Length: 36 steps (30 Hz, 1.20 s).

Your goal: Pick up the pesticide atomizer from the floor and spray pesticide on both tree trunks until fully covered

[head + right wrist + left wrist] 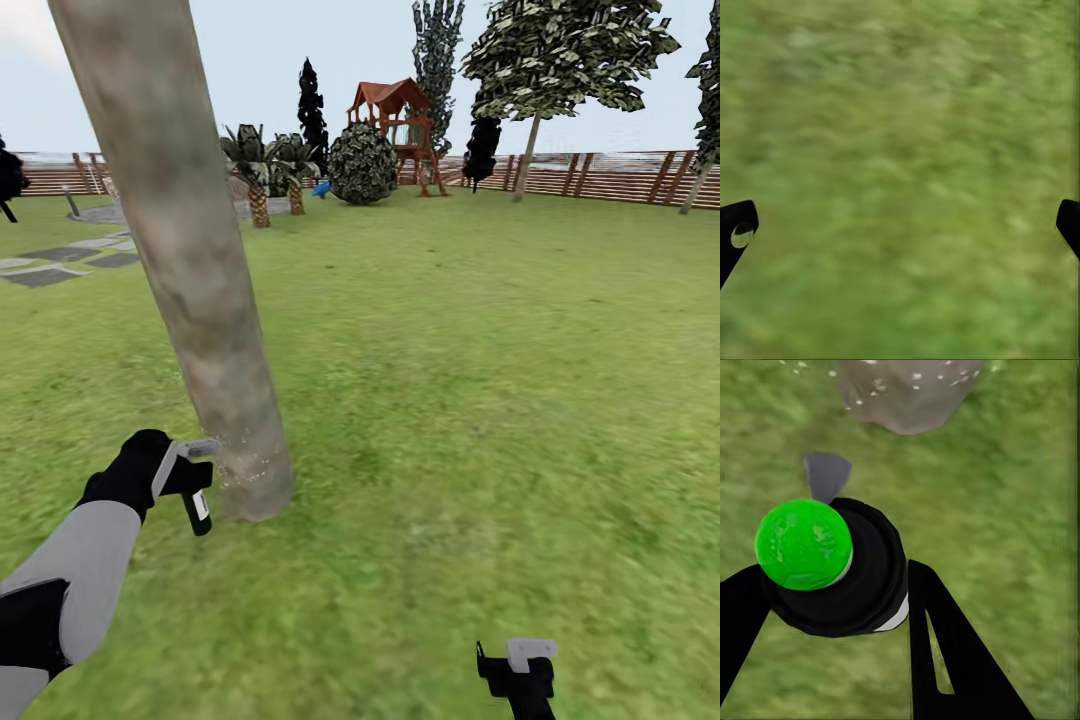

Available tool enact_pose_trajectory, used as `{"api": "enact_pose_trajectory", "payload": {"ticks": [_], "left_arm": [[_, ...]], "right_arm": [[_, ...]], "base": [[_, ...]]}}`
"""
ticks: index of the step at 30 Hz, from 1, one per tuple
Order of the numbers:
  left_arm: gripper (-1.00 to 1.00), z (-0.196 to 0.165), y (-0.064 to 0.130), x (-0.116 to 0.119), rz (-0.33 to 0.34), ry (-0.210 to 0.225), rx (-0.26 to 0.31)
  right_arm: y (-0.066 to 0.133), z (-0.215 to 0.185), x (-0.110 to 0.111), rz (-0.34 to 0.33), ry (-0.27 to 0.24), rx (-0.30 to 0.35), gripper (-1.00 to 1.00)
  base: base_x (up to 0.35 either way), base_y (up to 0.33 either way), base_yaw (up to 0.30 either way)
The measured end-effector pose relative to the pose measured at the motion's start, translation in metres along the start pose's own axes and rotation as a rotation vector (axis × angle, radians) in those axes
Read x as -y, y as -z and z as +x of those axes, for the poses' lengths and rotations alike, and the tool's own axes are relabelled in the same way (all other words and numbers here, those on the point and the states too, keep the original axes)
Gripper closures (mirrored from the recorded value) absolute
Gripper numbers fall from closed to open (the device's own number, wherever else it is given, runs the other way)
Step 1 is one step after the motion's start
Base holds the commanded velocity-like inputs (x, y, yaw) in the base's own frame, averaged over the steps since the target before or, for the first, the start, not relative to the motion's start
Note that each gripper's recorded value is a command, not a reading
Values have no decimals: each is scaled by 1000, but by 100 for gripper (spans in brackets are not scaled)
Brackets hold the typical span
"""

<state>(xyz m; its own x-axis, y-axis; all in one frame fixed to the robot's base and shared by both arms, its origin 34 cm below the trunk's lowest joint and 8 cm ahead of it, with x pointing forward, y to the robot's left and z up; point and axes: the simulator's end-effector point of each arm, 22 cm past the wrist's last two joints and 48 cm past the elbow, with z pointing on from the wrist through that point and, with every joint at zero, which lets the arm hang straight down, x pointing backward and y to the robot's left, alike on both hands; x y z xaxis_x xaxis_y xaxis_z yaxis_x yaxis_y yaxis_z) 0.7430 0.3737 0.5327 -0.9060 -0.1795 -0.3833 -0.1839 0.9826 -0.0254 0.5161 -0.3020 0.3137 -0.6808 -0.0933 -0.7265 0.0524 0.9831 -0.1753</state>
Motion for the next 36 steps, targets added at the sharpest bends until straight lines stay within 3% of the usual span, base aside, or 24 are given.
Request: {"api": "enact_pose_trajectory", "payload": {"ticks": [24, 29, 31, 33, 36], "left_arm": [[100, 0, -1, -4, -13, 0, -2], [100, 1, -1, -8, -20, 0, -3], [100, 3, -1, -15, -33, 0, -5], [100, 18, -6, -43, -72, 8, -28], [100, 30, -15, -43, -65, 7, -23]], "right_arm": [[0, 0, 0, 0, 1, 0, -100], [0, 0, -1, -1, 1, 0, -100], [0, 0, -1, -2, 1, 0, -100], [0, 0, -1, -2, 1, 0, -100], [0, 0, -1, -2, 0, 0, -100]], "base": [[50, -265, 50], [27, -273, 216], [137, -247, 274], [222, -186, 277], [222, -173, 197]]}}
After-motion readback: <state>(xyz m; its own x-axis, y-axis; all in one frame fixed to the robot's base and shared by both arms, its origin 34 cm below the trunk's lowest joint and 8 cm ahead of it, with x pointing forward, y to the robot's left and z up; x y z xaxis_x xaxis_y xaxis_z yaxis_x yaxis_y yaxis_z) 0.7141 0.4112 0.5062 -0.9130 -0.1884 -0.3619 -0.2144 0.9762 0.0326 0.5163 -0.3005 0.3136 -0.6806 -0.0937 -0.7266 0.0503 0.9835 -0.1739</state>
